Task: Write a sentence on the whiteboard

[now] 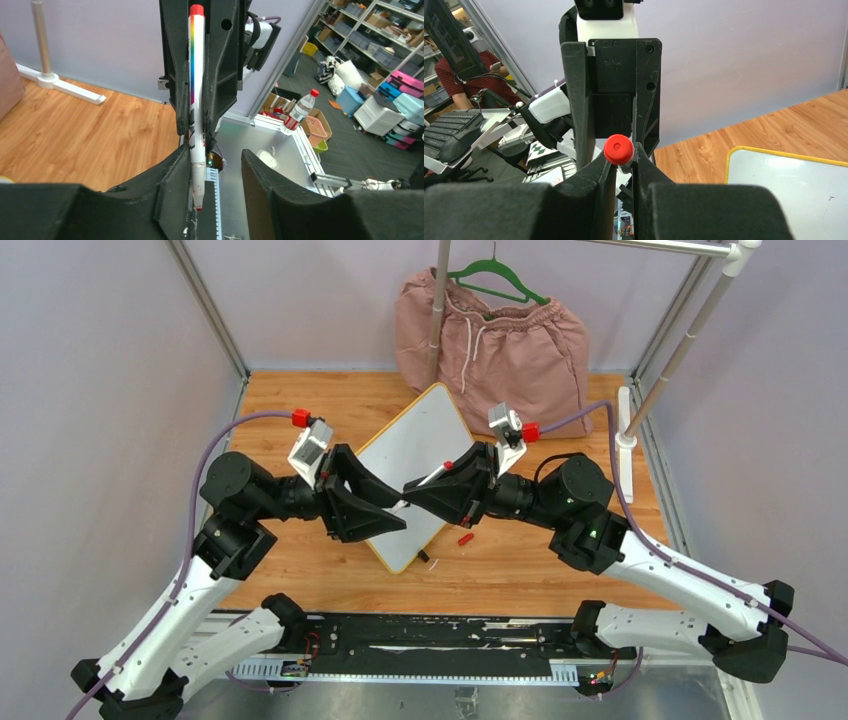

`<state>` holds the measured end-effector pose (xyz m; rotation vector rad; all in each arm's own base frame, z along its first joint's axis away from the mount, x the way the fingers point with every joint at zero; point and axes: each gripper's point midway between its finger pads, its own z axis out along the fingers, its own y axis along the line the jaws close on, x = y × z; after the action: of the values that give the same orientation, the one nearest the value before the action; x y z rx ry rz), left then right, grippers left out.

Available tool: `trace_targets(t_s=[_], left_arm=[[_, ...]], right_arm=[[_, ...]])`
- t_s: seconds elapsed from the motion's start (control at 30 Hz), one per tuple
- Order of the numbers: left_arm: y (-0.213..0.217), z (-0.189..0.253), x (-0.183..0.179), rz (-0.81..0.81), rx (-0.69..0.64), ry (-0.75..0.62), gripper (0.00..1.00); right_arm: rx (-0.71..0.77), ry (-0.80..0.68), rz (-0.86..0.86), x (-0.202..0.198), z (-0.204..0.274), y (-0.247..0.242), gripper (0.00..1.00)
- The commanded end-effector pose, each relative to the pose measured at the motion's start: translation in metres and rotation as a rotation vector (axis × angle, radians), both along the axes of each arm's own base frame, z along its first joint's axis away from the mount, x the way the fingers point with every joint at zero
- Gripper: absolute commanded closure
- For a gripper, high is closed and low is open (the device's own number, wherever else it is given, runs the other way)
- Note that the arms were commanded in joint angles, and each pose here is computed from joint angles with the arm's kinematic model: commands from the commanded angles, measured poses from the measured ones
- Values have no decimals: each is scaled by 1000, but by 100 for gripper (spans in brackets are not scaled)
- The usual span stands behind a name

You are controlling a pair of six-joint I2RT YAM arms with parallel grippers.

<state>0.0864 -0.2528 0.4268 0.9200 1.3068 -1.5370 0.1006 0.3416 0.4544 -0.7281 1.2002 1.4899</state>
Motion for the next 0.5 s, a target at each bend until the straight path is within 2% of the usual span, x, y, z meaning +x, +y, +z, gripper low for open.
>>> trace_targets(t_s=[0.0, 0.23, 0.33, 0.37, 0.4, 0.47], left_arm=[[-1, -3, -6, -42, 5, -16, 57], [-3, -5, -4, -42, 9, -17, 80], [-1, -2, -2, -11, -5, -43, 99], [0, -1, -1, -3, -8, -49, 100], [1, -1, -2, -2, -10, -57, 100], [2, 0, -4, -10, -11, -71, 100]], right_arm=[[92, -32, 19, -10, 33, -8, 100], [92, -39, 9, -11, 33, -12, 100], [76, -34, 15, -12, 29, -13, 100], [64, -34, 19, -13, 27, -13, 100], [50, -29, 23, -15, 26, -14, 98], [3, -19, 27, -17, 20, -16, 75]])
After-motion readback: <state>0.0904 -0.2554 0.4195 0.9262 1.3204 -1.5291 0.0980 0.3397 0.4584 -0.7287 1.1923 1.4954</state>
